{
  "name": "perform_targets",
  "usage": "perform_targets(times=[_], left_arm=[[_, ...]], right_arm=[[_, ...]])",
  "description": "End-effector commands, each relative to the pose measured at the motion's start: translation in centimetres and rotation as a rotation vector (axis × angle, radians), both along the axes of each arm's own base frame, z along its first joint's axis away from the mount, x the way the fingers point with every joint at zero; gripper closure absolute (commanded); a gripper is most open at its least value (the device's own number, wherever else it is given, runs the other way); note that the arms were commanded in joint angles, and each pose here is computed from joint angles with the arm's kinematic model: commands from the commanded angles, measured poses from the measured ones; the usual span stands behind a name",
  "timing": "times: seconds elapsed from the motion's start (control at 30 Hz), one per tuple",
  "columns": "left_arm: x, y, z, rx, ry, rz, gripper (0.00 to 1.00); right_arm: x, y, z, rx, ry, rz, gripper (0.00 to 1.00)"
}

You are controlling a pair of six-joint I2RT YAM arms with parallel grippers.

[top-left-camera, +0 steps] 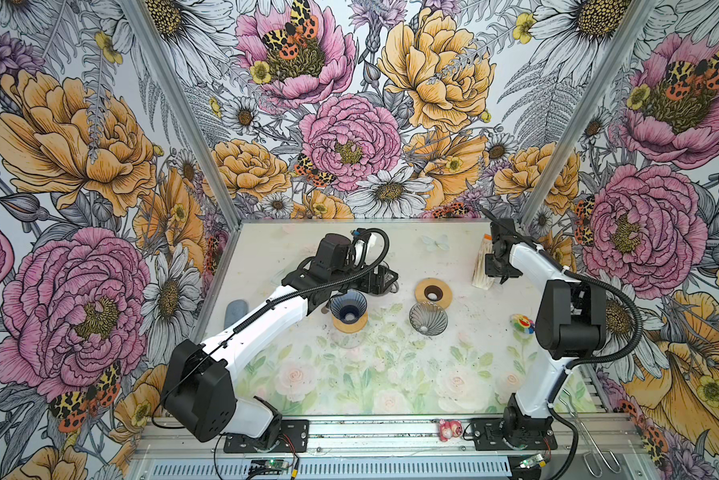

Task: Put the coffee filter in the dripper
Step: 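Move the right gripper down to the edge of the white filter stack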

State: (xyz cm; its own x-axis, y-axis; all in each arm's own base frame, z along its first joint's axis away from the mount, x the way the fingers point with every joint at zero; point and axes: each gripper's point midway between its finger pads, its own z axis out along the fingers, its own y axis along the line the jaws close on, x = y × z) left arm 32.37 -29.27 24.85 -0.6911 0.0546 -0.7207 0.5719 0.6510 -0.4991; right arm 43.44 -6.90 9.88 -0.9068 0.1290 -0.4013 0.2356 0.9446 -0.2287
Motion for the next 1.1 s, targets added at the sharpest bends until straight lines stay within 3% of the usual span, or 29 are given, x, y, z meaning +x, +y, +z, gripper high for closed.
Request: perform_targets(times=[0.0, 0.2, 0.37, 0.47, 1.07], left_arm=[[-0.1, -0.6, 1.2, -0.005, -0.038, -0.024, 0.10], [-0.1, -0.3, 1.1, 0.007, -0.052, -0.013, 0.10], [-0.2, -0.4, 0.8, 0.008, -0.048, -0.020, 0.10], [-0.3, -0.4, 0.9, 0.007, -0.050, -0.024, 0.10], [-0.5, 0.0, 0.8, 0.002, -0.041, 0.000, 0.09]], right_arm=[[0.2, 1.5, 2.6, 0.101, -0.083, 0.010, 0.55], [-0.8, 2.3, 3.6, 0.161, -0.120, -0.014, 0.60], [-1.9, 2.2, 2.0, 0.173, -0.087, -0.045, 0.63], [-2.0, 2.5, 1.0, 0.243, -0.086, -0.051, 0.65], [-0.4, 1.9, -1.3, 0.313, -0.086, -0.067, 0.73]])
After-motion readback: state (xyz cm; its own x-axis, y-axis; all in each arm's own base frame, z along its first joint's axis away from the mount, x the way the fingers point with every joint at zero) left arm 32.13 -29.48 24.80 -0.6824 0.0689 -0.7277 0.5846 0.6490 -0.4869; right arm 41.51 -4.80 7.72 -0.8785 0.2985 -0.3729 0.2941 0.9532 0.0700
